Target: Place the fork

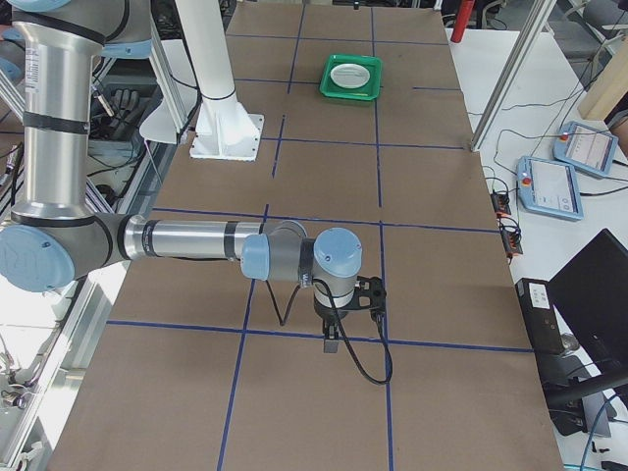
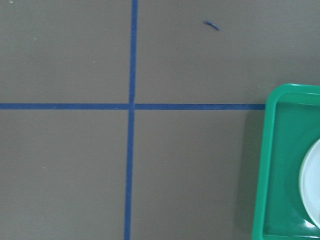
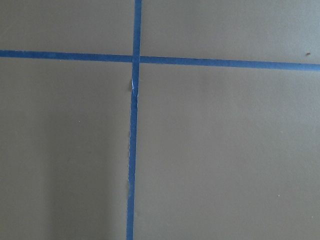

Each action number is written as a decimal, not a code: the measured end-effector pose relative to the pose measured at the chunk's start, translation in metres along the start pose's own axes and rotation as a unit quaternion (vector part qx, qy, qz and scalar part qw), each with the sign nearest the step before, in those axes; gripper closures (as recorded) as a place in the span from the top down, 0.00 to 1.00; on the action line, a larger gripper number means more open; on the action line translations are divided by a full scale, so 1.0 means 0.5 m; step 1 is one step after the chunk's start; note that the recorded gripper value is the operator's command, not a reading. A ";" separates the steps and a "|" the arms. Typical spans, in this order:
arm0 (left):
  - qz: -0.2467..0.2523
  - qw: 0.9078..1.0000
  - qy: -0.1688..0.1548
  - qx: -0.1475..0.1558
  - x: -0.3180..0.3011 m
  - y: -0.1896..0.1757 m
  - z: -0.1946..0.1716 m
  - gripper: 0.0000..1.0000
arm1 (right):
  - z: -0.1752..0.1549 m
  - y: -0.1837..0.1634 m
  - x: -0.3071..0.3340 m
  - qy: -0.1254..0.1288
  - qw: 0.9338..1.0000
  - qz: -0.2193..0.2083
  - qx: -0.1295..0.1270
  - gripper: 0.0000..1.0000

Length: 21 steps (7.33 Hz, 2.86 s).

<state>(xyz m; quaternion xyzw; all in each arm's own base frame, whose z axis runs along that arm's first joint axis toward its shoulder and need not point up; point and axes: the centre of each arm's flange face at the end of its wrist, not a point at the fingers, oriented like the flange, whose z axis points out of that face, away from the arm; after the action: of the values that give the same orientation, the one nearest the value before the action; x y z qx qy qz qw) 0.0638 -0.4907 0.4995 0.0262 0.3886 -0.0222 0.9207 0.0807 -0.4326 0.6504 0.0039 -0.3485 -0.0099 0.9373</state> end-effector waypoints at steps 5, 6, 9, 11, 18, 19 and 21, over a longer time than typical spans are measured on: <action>0.016 0.999 0.018 0.026 0.177 0.030 0.209 1.00 | 0.000 0.000 0.000 0.000 1.000 0.000 0.000 1.00; 0.015 0.999 0.024 0.022 0.202 0.044 0.259 1.00 | 0.000 0.000 0.000 0.000 1.000 0.000 0.000 1.00; 0.024 0.999 0.021 0.018 0.288 0.043 0.338 0.90 | 0.000 0.000 0.000 0.000 1.000 0.000 0.000 1.00; 0.026 0.999 0.018 0.009 0.319 0.041 0.380 0.73 | 0.000 0.000 0.000 0.000 1.000 0.000 0.000 1.00; 0.031 0.999 0.016 0.000 0.341 0.034 0.412 0.17 | 0.000 0.000 0.000 0.000 1.000 0.000 0.000 1.00; 0.032 0.999 0.017 -0.002 0.343 0.036 0.410 0.00 | 0.000 0.000 0.000 0.000 1.000 0.000 0.000 1.00; 0.032 0.999 0.019 0.000 0.344 0.036 0.401 0.00 | 0.000 0.000 0.000 0.000 1.000 0.000 0.000 1.00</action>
<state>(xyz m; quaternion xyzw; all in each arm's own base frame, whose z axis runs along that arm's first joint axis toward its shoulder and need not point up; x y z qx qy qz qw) 0.3280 -0.4895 0.5166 0.0387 0.4050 0.0080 0.9135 0.0807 -0.4326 0.6506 0.0037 -0.3485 -0.0099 0.9373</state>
